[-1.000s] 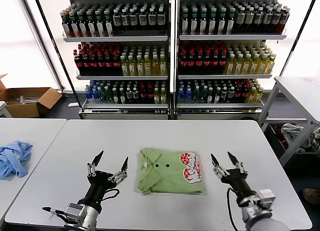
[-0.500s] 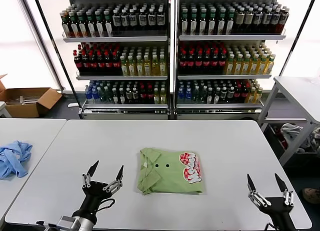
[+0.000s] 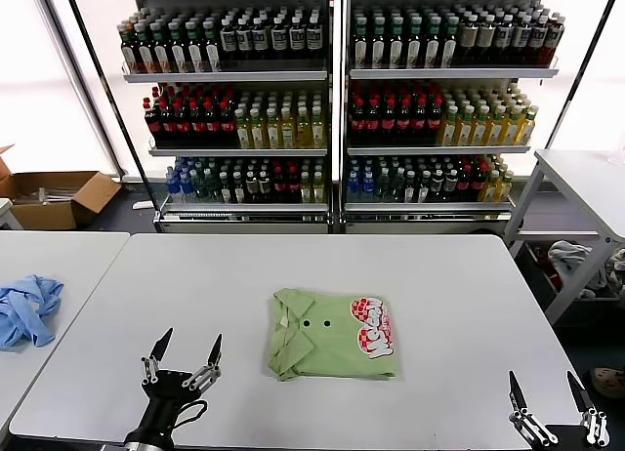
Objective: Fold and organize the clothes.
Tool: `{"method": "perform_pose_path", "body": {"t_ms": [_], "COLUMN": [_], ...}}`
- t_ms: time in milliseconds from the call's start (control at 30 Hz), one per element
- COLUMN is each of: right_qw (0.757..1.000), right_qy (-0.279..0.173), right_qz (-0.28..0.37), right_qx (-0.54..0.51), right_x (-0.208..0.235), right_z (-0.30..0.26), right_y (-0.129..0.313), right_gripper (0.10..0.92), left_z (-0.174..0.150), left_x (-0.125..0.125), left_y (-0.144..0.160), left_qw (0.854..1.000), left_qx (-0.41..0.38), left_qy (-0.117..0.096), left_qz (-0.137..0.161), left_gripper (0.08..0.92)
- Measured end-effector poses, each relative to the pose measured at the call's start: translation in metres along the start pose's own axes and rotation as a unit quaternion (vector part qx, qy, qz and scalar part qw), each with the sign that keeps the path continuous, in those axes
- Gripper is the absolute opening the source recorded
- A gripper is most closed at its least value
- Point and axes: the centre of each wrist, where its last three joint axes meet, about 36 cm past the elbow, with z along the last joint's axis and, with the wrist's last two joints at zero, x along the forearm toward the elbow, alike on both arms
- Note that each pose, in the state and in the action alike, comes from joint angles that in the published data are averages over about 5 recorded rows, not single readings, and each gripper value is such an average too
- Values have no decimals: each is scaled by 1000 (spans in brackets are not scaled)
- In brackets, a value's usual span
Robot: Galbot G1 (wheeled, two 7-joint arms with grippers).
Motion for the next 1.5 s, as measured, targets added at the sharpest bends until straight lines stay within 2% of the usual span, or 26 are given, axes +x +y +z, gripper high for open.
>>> {"method": "perform_pose_path", "body": {"t_ms": [333,1500], "right_qw": [1000,1000], "right_qy": [1,4], "right_qz": [0,-1], "right_qx": [-2,-7], "right_x": [9,8], "right_z": [12,26], "right_y": [-1,4], "right_gripper": [823,823], "left_z": [9,16], "left_x": [10,11], "left_y": [2,2], "left_qw": [1000,1000], "left_qx": [4,1], "left_qy": [8,7], "left_qz": [-7,-13], "left_gripper": [823,823]}}
